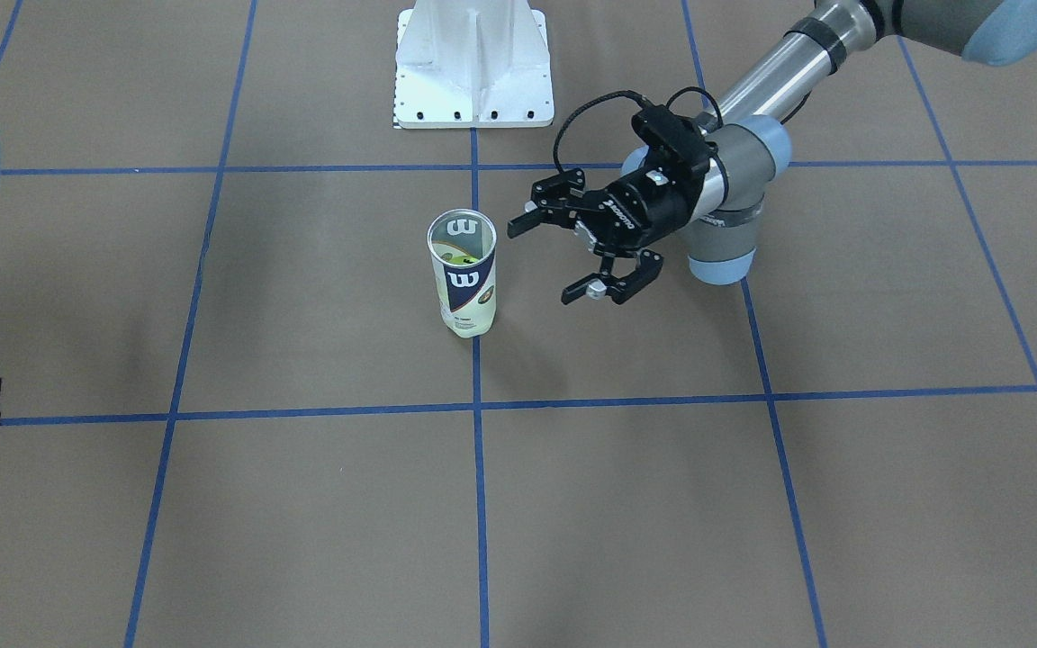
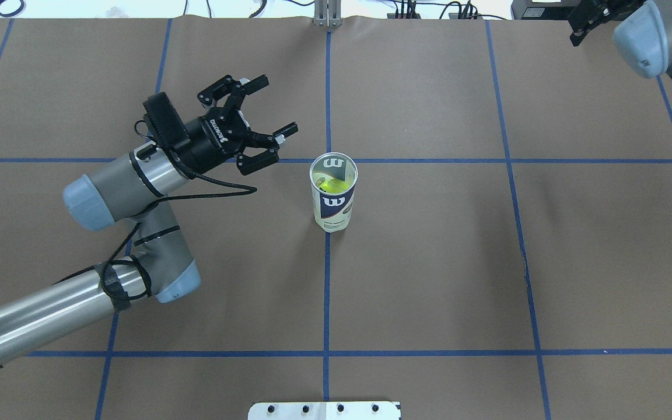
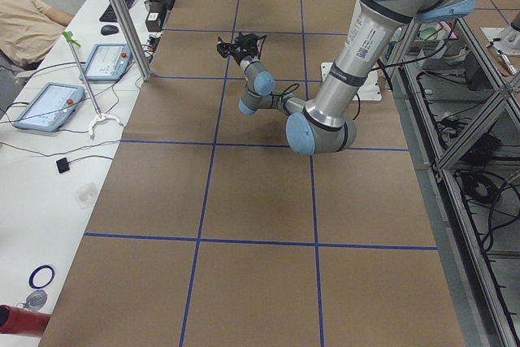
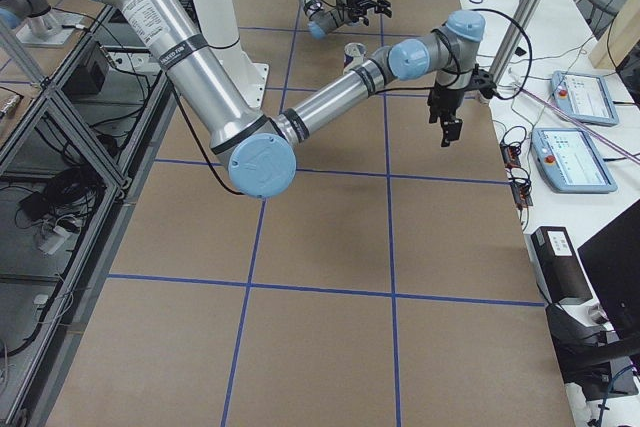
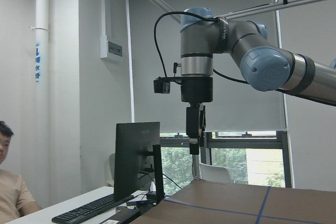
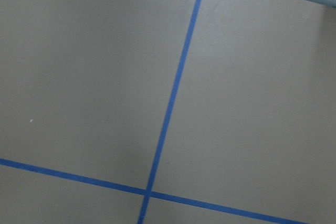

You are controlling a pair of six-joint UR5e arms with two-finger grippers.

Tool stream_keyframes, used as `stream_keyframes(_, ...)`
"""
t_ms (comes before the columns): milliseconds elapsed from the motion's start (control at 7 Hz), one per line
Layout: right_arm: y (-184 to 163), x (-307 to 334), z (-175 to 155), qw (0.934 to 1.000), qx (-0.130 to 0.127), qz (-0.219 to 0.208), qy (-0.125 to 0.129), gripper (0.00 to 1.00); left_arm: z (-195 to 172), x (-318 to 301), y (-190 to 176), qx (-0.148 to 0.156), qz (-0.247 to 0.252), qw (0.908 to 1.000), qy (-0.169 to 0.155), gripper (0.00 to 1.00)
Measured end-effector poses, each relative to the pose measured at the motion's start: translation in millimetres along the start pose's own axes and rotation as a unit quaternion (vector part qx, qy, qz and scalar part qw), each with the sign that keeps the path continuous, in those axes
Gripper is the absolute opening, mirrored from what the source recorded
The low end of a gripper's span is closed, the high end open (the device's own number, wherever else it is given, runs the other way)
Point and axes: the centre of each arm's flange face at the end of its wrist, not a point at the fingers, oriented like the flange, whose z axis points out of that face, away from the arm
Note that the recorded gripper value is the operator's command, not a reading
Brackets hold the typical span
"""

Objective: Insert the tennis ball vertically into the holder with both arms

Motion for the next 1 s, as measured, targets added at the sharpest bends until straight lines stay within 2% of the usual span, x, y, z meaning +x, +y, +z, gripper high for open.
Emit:
stream_keyframes(286, 4.2, 106.2, 45.9, 0.9999, 0.006, -0.009, 0.004, 1.00, -72.2, -96.9, 1.0, -0.041, 0.048, 0.9957, -0.067, 0.99)
stream_keyframes(714, 65.1, 225.1, 56.3, 0.9999, -0.005, 0.016, -0.002, 1.00, -169.4, -192.2, -6.8, -0.107, 0.091, 0.9793, -0.146, 0.99)
stream_keyframes(1000, 105.5, 266.6, 61.7, 0.9991, -0.015, 0.039, 0.000, 1.00, -242.4, -250.9, -18.6, -0.187, 0.067, 0.9642, -0.176, 0.99)
